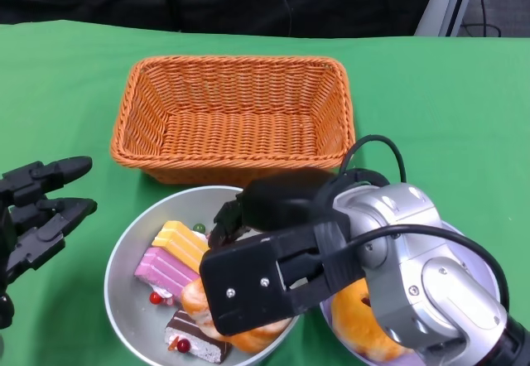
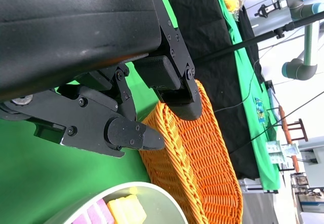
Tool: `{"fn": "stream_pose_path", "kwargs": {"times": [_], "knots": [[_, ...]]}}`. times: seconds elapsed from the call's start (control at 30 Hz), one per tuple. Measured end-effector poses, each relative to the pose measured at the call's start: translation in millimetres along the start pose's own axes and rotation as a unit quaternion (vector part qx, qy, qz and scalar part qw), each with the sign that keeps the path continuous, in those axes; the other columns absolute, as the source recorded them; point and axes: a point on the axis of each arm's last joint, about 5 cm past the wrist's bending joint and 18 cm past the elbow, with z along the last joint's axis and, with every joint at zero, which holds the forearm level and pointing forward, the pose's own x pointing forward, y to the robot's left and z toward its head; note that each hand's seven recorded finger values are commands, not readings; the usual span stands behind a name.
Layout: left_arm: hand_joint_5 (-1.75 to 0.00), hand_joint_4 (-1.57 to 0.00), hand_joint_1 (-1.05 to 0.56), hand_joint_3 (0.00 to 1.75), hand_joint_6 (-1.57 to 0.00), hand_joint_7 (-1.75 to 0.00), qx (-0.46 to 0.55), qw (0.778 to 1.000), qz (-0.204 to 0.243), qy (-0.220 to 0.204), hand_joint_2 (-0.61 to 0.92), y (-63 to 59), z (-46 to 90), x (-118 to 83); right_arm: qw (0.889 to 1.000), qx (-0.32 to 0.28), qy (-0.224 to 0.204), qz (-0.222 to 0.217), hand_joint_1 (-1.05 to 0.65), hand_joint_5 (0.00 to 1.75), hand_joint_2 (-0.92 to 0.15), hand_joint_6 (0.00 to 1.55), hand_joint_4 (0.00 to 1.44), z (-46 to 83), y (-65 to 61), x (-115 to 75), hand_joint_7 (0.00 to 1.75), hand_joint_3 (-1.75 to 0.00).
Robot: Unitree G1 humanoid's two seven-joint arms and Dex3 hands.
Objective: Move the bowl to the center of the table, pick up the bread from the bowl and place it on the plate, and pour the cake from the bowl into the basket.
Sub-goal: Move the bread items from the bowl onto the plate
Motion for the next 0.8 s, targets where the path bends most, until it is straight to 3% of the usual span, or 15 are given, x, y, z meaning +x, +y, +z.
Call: {"fn": "stream_pose_path", "kwargs": {"times": [0.2,0.47,0.57,0.6,0.8], "knots": [[-0.62,-0.76,-0.2,0.16,-0.94,-0.06,-0.001,1.0,-0.002,0.001,0.92,-2.2,-0.6,0,1.0,0.005,0.006,0.022,-0.95,1.15,-0.92,0.58,0.68,0.4,-1.4,5.2,0.11,-0.24],[-0.62,-0.77,-0.17,0.2,-0.97,-0.06,0.006,1.0,0.0,-0.001,0.92,-3.2,-0.7,0,0.997,0.014,0.031,0.065,-0.92,1.07,-0.92,0.35,0.62,4.7,-1.1,13.9,0.0,-0.24],[-0.63,-0.78,-0.16,0.22,-0.98,-0.06,0.005,1.0,0.0,-0.001,0.92,-3.8,-1.0,0,0.995,-0.002,0.04,0.086,-0.93,1.1,-0.92,0.3,0.66,7.8,-1.5,19.5,0.01,-0.26],[-0.63,-0.77,-0.15,0.23,-0.98,-0.06,0.004,1.0,-0.001,-0.001,0.92,-4.2,-1.1,0,0.995,-0.008,0.042,0.094,-0.93,1.18,-0.92,0.26,0.68,8.3,-1.2,21.6,0.0,-0.26],[-0.64,-0.8,-0.15,0.25,-1.0,-0.07,-0.001,1.0,0.001,0.004,0.92,-6.3,-3.5,-3,0.992,0.01,0.053,0.117,-0.85,1.33,-0.92,0.2,0.61,5.7,0.3,29.6,0.0,-0.17]]}}
